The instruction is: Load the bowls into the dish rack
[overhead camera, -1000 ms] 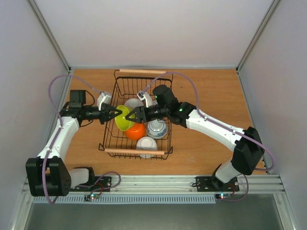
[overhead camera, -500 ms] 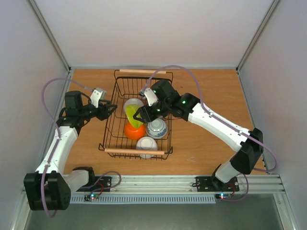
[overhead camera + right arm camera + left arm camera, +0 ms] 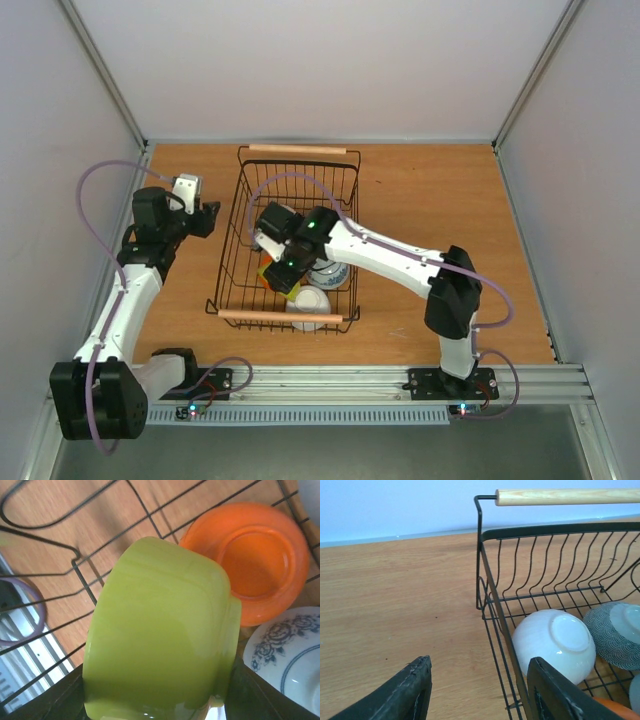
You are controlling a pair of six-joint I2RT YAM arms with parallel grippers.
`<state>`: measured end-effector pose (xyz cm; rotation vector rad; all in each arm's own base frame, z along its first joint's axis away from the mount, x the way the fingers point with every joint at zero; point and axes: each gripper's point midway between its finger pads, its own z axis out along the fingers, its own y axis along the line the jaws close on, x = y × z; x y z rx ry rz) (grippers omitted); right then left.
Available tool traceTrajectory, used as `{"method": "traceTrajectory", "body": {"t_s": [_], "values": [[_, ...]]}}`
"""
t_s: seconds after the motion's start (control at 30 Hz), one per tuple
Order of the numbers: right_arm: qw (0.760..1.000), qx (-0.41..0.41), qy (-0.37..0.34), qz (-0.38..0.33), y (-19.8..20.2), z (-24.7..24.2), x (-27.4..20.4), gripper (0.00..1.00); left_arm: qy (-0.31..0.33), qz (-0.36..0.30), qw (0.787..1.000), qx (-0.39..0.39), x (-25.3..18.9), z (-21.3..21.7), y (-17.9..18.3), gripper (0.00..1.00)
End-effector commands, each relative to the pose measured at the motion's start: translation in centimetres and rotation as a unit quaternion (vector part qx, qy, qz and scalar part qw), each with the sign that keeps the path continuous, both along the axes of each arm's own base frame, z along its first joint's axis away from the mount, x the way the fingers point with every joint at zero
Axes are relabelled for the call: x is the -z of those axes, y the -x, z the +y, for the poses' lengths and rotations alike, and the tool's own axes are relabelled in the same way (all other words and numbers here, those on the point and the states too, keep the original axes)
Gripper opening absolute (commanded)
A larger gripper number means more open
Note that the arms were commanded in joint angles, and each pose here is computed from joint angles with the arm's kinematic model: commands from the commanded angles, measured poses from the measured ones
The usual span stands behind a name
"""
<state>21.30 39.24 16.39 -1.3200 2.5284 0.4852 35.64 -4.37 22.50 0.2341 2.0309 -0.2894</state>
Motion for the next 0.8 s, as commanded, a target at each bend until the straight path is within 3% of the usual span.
{"method": "traceTrajectory", "body": {"t_s": [0.0,0.3,0.77], "values": [[0.998,-0.018,0.045,-0.041,-0.3,-0.4,0.0,0.01,-0.009,-0.024,0.999,-0.039,-0.8,1.5,-0.9,0.54],[0.990,-0.020,0.107,-0.091,-0.9,-0.3,2.3,0.01,-0.003,-0.020,0.999,-0.031,-0.6,1.2,-1.0,0.54],[0.979,-0.036,0.126,-0.155,-1.0,1.4,3.1,0.01,-0.004,-0.004,1.000,-0.030,0.0,1.2,-1.3,0.55]]}}
